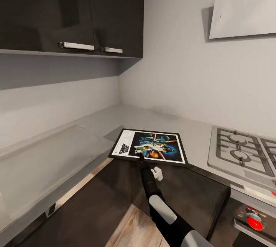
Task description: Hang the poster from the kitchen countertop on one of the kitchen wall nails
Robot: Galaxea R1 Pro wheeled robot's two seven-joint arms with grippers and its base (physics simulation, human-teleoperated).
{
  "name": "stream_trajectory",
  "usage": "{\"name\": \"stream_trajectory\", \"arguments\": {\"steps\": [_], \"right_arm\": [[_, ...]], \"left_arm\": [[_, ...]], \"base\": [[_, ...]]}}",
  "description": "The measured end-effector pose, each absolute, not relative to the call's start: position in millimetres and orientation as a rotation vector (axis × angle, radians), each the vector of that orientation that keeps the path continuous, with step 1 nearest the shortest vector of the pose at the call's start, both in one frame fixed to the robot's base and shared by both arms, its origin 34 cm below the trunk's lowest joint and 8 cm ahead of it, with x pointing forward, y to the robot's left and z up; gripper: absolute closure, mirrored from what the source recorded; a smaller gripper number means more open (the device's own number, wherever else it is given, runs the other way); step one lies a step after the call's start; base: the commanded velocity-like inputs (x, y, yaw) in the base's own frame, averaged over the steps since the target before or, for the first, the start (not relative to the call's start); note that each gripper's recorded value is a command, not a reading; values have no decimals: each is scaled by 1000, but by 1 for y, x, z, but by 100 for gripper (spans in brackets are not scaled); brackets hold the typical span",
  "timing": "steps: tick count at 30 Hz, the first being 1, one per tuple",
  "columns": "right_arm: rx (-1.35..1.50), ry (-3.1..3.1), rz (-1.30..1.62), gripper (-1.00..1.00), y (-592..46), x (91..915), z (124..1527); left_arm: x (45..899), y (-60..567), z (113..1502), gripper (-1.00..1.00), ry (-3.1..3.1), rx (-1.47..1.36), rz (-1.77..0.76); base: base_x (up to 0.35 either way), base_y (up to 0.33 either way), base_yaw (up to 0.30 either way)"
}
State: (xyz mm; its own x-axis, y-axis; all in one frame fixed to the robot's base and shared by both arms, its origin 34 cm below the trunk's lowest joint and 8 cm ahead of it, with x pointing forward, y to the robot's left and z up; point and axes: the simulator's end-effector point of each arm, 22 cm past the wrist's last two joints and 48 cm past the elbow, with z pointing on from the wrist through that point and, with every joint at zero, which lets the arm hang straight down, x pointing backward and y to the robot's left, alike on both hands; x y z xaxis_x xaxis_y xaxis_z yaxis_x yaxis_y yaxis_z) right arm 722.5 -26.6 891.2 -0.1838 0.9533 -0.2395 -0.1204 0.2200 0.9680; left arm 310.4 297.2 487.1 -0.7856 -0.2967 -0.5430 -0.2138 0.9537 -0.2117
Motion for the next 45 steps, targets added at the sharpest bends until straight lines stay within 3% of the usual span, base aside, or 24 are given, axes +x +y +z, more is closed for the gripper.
{"name": "stream_trajectory", "arguments": {"steps": [45], "right_arm": [[865, 1381, 1220, -100, -26, 722, 890]], "left_arm": [[311, 299, 488, -100, 2500, -365, -180]], "base": [[11, 0, 0]]}}
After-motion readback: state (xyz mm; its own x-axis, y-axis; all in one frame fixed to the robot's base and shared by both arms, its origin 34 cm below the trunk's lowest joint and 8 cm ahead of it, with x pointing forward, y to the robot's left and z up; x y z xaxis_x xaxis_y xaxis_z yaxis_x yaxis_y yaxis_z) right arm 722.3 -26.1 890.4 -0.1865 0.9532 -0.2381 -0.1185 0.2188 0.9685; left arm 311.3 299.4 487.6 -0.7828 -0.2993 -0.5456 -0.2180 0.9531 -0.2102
